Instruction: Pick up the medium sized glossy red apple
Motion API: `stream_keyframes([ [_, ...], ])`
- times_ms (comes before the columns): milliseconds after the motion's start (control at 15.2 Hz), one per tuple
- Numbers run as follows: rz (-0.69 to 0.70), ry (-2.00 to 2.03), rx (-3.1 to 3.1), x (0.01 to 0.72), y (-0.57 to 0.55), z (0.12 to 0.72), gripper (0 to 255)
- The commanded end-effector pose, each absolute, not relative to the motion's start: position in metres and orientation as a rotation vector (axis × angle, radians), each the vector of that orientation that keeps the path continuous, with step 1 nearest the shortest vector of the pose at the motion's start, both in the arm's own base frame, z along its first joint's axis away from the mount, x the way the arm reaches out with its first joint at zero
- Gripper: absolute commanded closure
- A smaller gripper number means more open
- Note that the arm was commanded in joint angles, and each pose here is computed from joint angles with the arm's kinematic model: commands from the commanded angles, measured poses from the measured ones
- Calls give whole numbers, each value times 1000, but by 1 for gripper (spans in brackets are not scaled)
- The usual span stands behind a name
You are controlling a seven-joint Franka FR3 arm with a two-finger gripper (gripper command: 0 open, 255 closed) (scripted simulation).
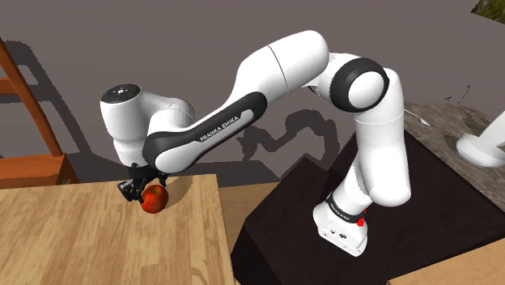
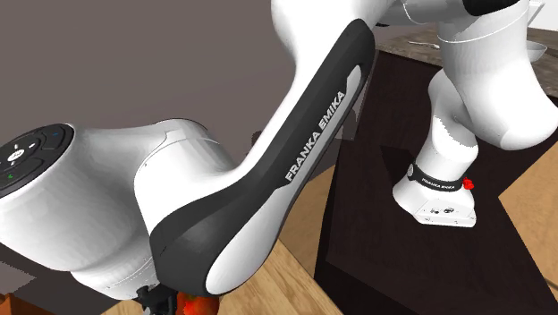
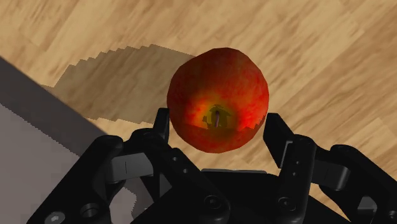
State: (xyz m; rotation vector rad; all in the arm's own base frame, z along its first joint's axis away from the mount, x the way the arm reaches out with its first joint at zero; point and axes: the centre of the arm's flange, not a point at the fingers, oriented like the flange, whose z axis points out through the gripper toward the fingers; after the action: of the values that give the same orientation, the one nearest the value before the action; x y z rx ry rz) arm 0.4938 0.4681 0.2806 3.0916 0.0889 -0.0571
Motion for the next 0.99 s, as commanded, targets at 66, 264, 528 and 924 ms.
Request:
stream_keyframes([
  [66, -60, 89, 3090, 493, 468, 290, 255],
  [264, -60, 89, 3090, 494, 468, 306, 255],
  [528, -60, 89, 3090, 494, 468, 327, 255],
  [924, -60, 89, 3090, 494, 468, 358, 255],
])
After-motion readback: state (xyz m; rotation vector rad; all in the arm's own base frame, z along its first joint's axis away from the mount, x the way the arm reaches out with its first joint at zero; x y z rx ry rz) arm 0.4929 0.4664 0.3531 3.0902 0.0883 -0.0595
